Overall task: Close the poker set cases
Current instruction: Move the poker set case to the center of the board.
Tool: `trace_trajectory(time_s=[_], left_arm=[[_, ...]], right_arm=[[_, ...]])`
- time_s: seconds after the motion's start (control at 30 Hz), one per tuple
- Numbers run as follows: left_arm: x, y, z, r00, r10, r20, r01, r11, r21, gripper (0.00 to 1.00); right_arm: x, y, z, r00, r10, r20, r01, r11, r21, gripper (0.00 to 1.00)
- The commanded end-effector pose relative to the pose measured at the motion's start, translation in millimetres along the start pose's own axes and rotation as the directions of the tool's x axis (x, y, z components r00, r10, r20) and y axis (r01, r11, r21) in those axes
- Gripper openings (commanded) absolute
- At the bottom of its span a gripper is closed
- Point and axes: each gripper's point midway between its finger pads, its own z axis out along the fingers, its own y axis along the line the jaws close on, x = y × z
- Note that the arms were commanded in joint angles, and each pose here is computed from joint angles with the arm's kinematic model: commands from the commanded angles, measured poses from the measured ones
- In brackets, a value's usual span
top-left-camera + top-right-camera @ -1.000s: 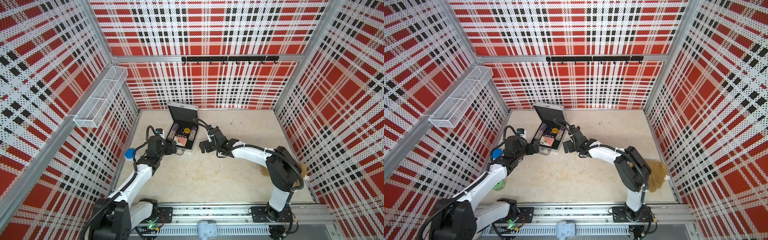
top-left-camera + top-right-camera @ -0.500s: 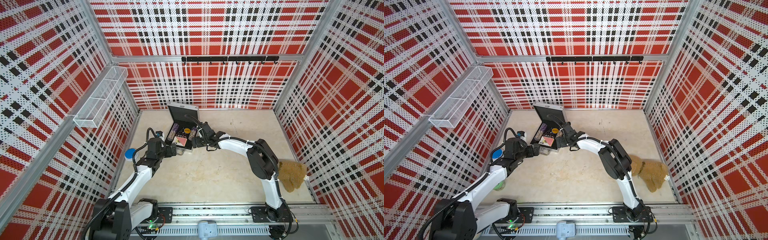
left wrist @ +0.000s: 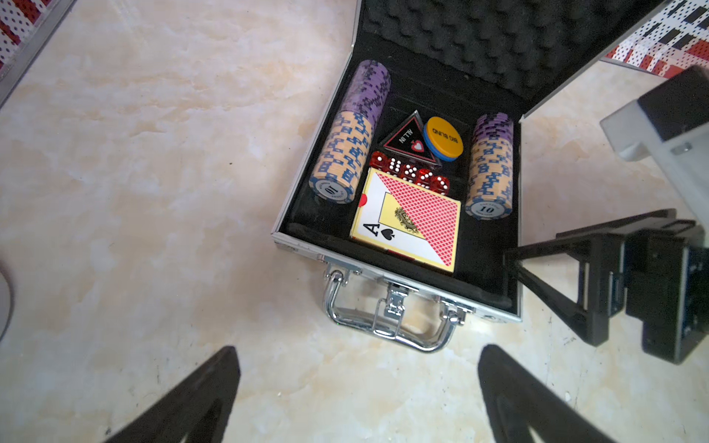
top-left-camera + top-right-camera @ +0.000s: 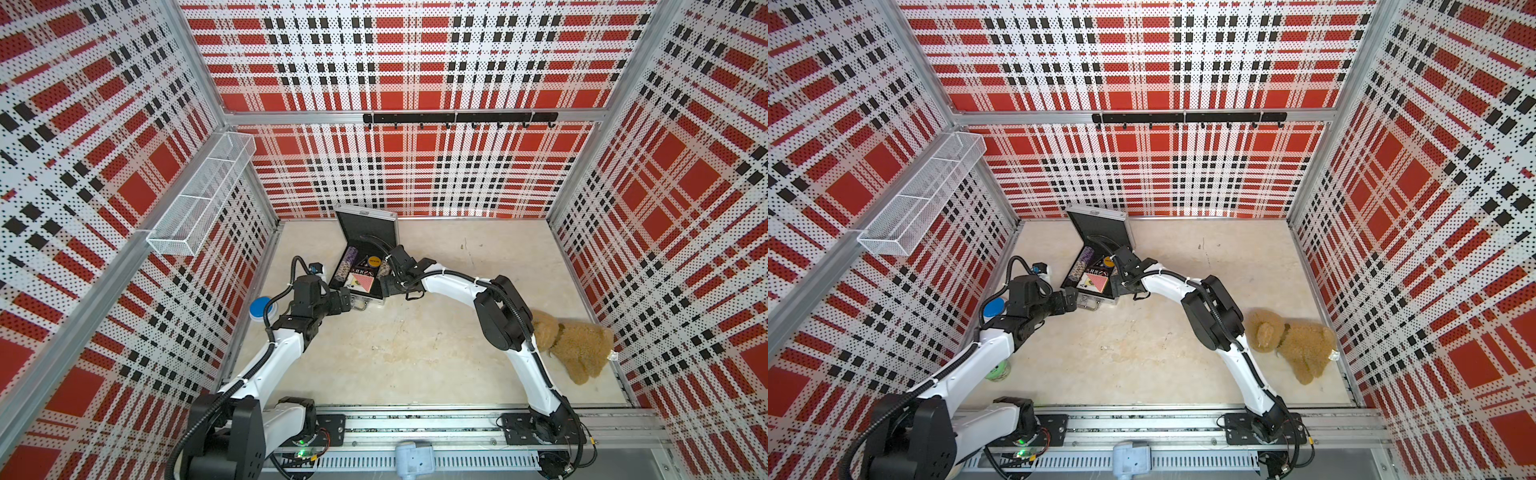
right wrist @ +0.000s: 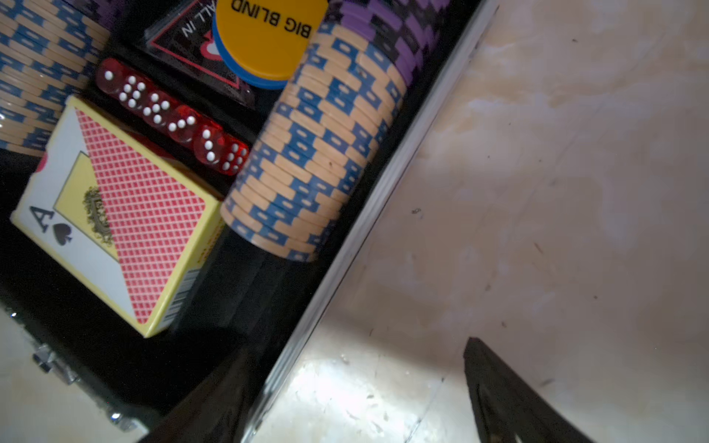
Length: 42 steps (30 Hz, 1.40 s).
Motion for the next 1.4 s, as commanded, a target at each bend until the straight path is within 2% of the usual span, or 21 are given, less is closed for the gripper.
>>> trace_trajectory(time_s=[0.0, 0.4, 0.6, 0.83, 1.07, 1.37], left_arm=[[2, 1, 0, 1.000, -0.014, -0.012, 0.014, 1.000, -0.001, 0.99], [-1, 2, -4, 1.000, -0.006, -0.016, 0.006, 1.000, -0.009, 0.99], [-1, 2, -4, 1.000, -0.008, -0.018, 0.007, 1.000, -0.008, 0.99], [0, 1, -3, 1.000, -0.009, -0.025, 0.009, 1.000, -0.004, 0.99], [3, 3, -5, 0.999, -0.010, -0.039, 0.010, 1.000, -0.010, 0.99], [2, -3, -3, 0.999, -0.004, -0.052, 0.005, 1.000, 0.011, 0.99]], right_arm=[[16, -17, 5, 0.998, -0.002, -0.062, 0.008, 0.995, 0.096, 0.80], [33, -40, 3, 0.993, 0.023, -0.120, -0.004, 0.987, 0.161, 0.62], [27, -37, 8, 0.994, 0.012, -0.109, 0.004, 0.989, 0.148, 0.60], [22, -34, 15, 0.991, -0.002, -0.135, 0.024, 0.987, 0.157, 0.53], [33, -55, 11, 0.985, 0.035, -0.168, 0.000, 0.979, 0.202, 0.44], [62, -93, -4, 0.975, 0.065, -0.213, -0.009, 0.967, 0.253, 0.42]])
